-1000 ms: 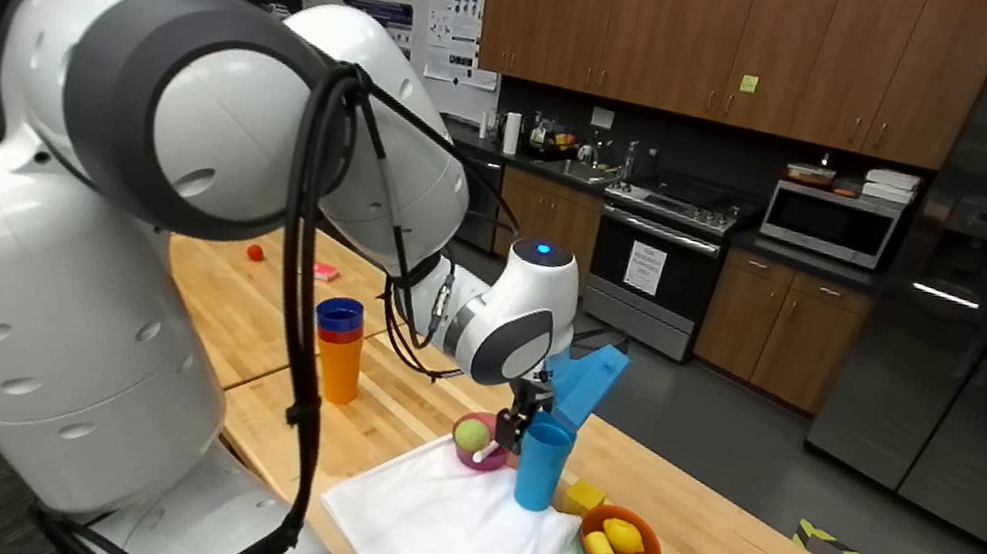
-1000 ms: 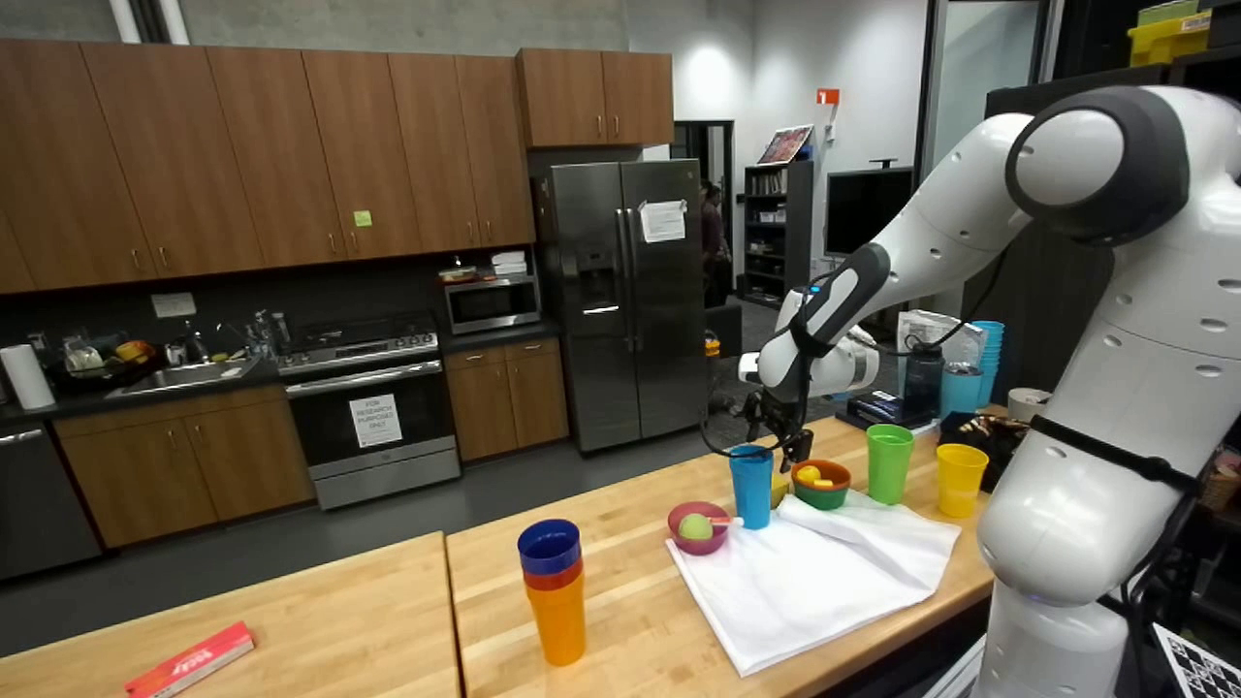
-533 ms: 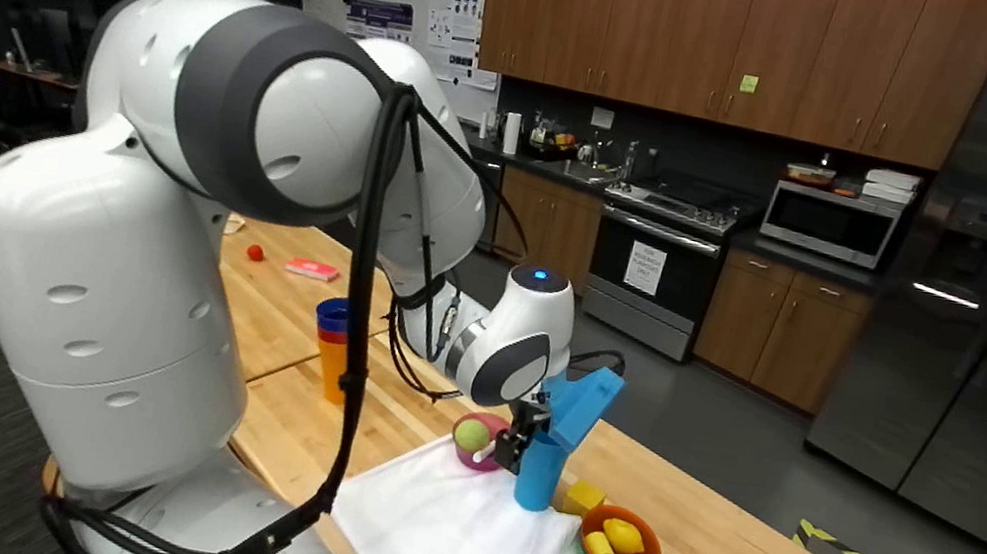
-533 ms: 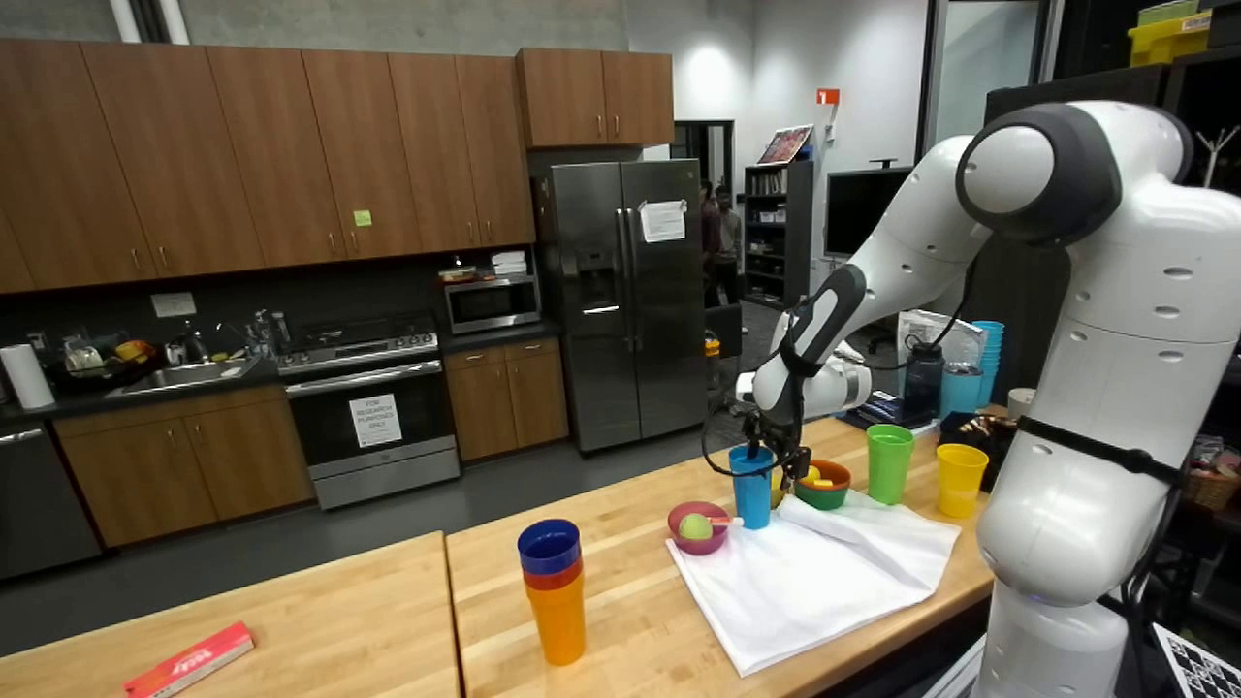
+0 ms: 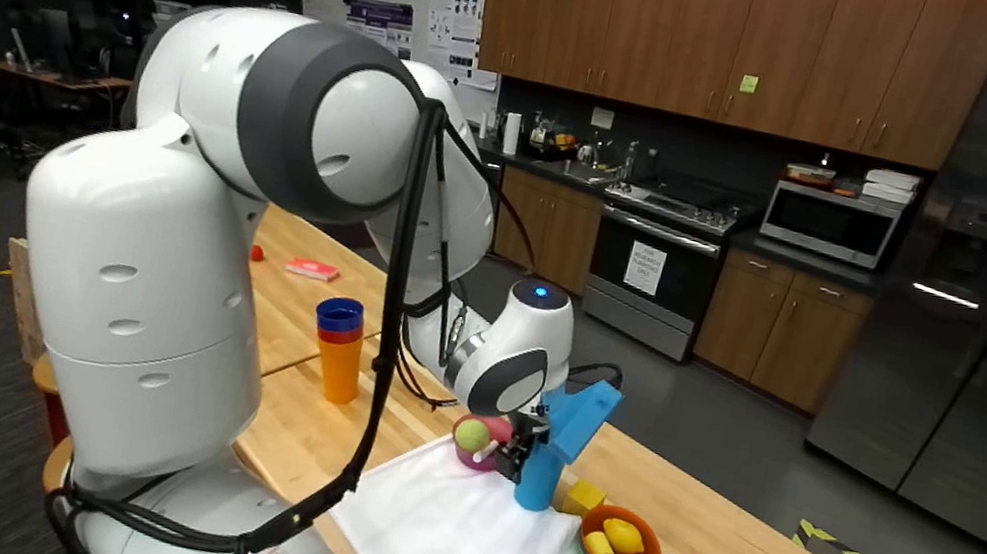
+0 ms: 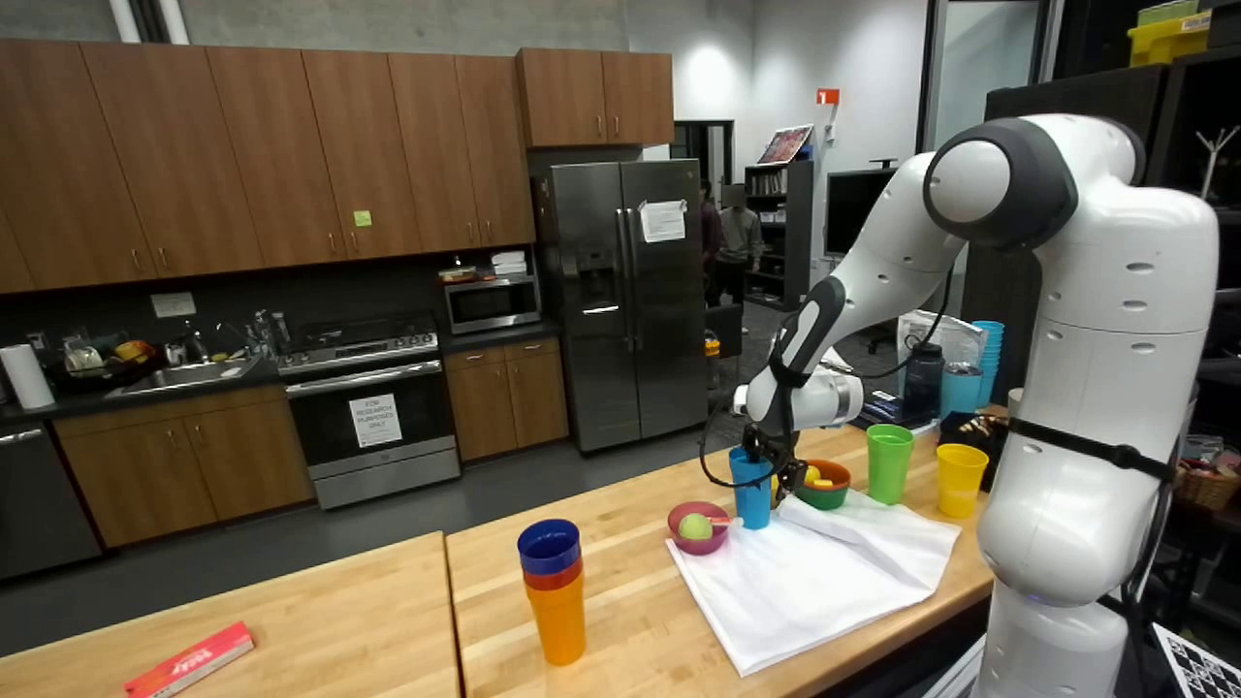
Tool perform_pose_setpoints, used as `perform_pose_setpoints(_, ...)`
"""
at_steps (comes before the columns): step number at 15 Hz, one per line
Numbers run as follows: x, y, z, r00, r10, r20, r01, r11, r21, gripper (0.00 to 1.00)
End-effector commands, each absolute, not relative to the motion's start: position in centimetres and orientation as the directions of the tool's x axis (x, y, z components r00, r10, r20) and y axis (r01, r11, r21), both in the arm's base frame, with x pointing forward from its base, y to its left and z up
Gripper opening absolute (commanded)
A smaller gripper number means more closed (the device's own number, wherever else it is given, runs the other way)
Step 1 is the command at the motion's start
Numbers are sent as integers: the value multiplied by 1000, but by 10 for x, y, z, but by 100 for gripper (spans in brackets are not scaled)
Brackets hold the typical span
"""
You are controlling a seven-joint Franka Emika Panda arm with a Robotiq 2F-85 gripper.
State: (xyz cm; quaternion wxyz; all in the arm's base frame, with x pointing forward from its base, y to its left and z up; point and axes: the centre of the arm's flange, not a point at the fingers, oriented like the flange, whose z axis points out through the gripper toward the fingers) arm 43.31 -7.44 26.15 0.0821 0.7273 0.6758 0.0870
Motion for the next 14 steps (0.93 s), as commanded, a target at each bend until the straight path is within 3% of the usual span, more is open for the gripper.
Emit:
perform_pose_setpoints(1, 432, -74, 266, 70, 998, -5, 963, -67, 262, 52)
perform_pose_setpoints(7, 422, -70, 287, 63, 997, -45, 963, -49, 264, 5)
perform_pose_setpoints(9, 420, -69, 297, 79, 994, -69, 957, -57, 283, 0)
perform_pose_setpoints(14, 410, -67, 337, 118, 989, -91, 938, -81, 338, 2)
